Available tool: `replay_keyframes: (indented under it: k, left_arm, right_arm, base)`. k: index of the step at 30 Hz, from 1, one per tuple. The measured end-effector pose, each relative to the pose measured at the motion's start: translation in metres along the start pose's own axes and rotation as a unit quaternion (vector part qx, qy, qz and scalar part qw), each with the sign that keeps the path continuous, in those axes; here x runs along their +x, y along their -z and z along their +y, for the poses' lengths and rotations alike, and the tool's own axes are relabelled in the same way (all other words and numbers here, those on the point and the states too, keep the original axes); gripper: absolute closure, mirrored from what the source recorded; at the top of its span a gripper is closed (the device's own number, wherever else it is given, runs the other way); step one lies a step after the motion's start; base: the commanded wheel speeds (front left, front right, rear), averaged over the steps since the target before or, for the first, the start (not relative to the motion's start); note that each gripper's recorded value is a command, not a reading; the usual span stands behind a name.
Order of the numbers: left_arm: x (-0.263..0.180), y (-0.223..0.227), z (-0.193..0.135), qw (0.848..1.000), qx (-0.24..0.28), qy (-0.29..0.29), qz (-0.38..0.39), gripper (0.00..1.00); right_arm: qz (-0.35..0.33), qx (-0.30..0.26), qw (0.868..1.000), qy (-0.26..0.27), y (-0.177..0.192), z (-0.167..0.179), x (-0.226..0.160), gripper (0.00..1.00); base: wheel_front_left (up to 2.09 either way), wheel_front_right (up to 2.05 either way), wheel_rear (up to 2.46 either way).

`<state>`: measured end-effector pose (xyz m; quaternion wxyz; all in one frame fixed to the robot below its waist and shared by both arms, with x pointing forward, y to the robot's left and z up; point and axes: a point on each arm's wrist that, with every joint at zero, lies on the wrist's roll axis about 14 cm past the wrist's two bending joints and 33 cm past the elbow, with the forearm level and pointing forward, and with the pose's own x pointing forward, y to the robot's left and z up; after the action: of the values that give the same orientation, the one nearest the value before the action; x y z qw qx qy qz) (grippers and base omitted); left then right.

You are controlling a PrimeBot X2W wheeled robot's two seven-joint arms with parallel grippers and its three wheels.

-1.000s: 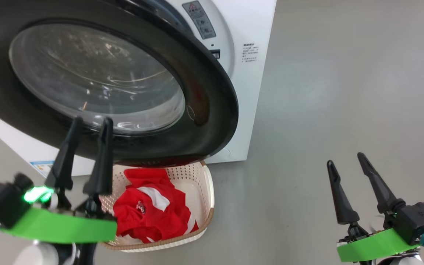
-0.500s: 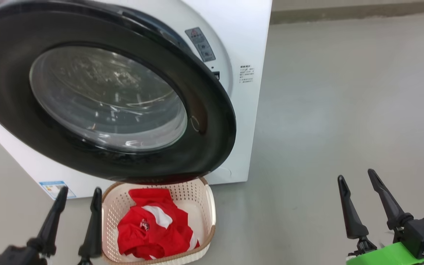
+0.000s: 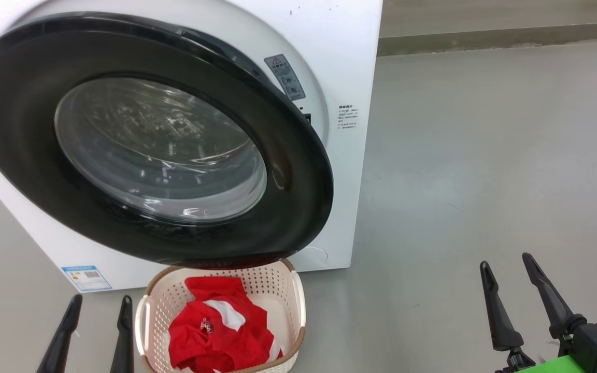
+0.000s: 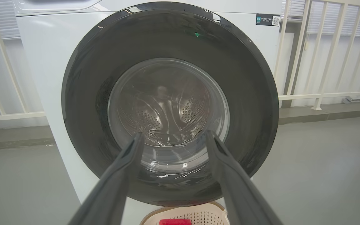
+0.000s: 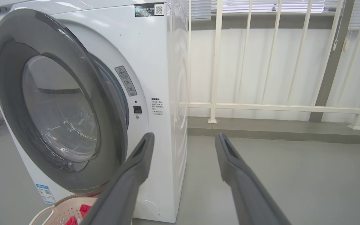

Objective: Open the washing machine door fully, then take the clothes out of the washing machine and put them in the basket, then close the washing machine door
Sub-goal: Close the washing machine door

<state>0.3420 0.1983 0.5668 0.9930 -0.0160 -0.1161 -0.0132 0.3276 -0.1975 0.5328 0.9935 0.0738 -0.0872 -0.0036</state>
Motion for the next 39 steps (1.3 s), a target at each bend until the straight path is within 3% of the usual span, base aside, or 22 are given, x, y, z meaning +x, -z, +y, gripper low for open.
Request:
replay_keyframes:
  k: [14, 15, 17, 18, 30, 39]
  left_arm:
    - [-0.011, 0.007, 0.005, 1.000, -0.012, -0.015, 0.011, 0.00]
    - [-0.012, 0.007, 0.005, 1.000, -0.013, -0.014, 0.011, 0.00]
    - [-0.012, 0.007, 0.004, 1.000, -0.012, -0.014, 0.011, 0.00]
    - [-0.013, 0.008, 0.004, 1.000, -0.013, -0.015, 0.011, 0.00]
    - [-0.022, 0.010, 0.002, 0.999, -0.035, -0.030, 0.014, 0.00]
    - [-0.026, 0.009, 0.011, 0.998, -0.036, -0.047, 0.013, 0.00]
  right_arm:
    - [0.005, 0.006, 1.000, -0.008, 0.003, 0.006, 0.003, 0.00]
    - [0.005, 0.007, 1.000, -0.010, 0.004, 0.006, 0.004, 0.44]
    - [0.008, 0.008, 1.000, -0.014, 0.006, 0.009, 0.004, 0.89]
    - [0.011, 0.009, 1.000, -0.017, 0.008, 0.012, 0.005, 1.00]
    - [0.021, 0.028, 0.995, -0.092, 0.019, 0.062, 0.031, 1.00]
    - [0.028, 0.037, 0.984, -0.173, 0.026, 0.118, 0.060, 1.00]
  base:
    - [0.00, 0.00, 0.00]
    - [0.00, 0.00, 0.00]
    - [0.00, 0.00, 0.00]
    - [0.00, 0.00, 0.00]
    - [0.00, 0.00, 0.00]
    - [0.00, 0.00, 0.00]
